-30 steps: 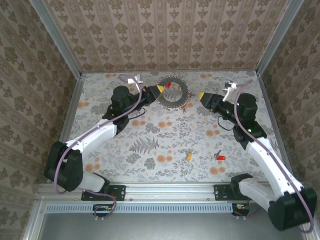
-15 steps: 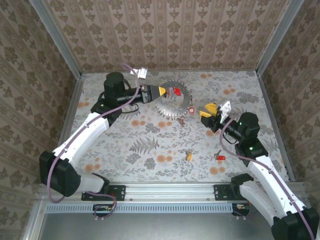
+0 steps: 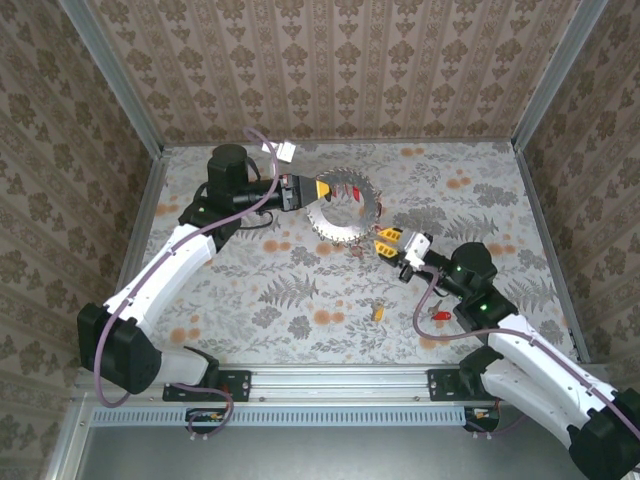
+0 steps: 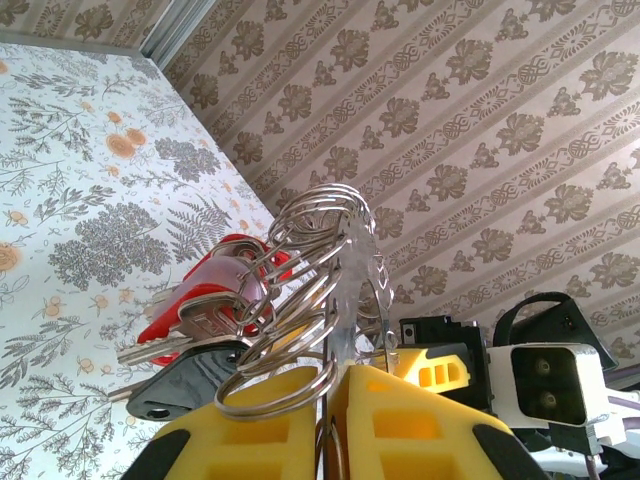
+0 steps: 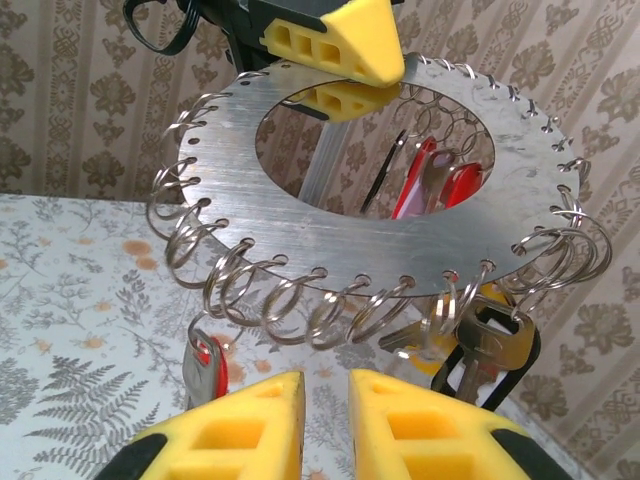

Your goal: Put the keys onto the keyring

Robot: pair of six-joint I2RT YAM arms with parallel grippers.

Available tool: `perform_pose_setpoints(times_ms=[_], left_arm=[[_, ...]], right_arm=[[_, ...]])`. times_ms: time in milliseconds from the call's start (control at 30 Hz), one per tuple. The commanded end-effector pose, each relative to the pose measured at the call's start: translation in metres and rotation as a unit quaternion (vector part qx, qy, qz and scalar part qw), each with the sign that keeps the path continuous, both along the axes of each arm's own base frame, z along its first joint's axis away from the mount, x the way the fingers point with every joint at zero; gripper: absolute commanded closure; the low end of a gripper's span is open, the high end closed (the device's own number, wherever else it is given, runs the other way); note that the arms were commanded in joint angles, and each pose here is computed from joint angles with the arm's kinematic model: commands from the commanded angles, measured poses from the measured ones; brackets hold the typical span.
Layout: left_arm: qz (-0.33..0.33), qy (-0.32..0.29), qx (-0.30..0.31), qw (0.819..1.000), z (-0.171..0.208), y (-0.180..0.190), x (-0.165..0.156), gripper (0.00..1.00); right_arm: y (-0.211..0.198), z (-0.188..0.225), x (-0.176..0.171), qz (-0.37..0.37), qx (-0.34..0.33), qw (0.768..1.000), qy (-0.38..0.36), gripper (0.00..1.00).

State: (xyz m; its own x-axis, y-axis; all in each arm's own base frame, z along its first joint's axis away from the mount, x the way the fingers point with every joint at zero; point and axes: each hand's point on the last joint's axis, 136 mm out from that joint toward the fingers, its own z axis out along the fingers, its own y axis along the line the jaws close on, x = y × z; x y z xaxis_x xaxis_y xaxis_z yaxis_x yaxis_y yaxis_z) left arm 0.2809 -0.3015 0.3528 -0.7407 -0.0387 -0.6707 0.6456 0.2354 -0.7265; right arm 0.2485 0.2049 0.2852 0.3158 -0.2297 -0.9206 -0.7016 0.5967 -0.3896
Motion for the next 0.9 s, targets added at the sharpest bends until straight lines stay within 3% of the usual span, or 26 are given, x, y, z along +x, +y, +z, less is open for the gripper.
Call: perform_pose_setpoints(times_ms=[0, 533, 867], left_arm=[[-0.014, -0.052, -0.027, 0.998, 0.033, 0.002, -0.005, 1.00], [-0.016, -0.065, -0.037, 0.997, 0.034, 0.001, -0.007, 1.00], [-0.013, -0.084, -0.036, 0.996, 0.027, 0.009, -0.009, 1.00]], right_arm=[[-0.002, 0.012, 0.003, -0.015, 0.007, 0.999, -0.039, 0.79], [-0.001, -0.002, 0.004, -0.015, 0.002, 1.000, -0.013, 0.76], [0.007, -0.014, -0.008, 0.027, -0.010, 1.000, -0.008, 0.75]])
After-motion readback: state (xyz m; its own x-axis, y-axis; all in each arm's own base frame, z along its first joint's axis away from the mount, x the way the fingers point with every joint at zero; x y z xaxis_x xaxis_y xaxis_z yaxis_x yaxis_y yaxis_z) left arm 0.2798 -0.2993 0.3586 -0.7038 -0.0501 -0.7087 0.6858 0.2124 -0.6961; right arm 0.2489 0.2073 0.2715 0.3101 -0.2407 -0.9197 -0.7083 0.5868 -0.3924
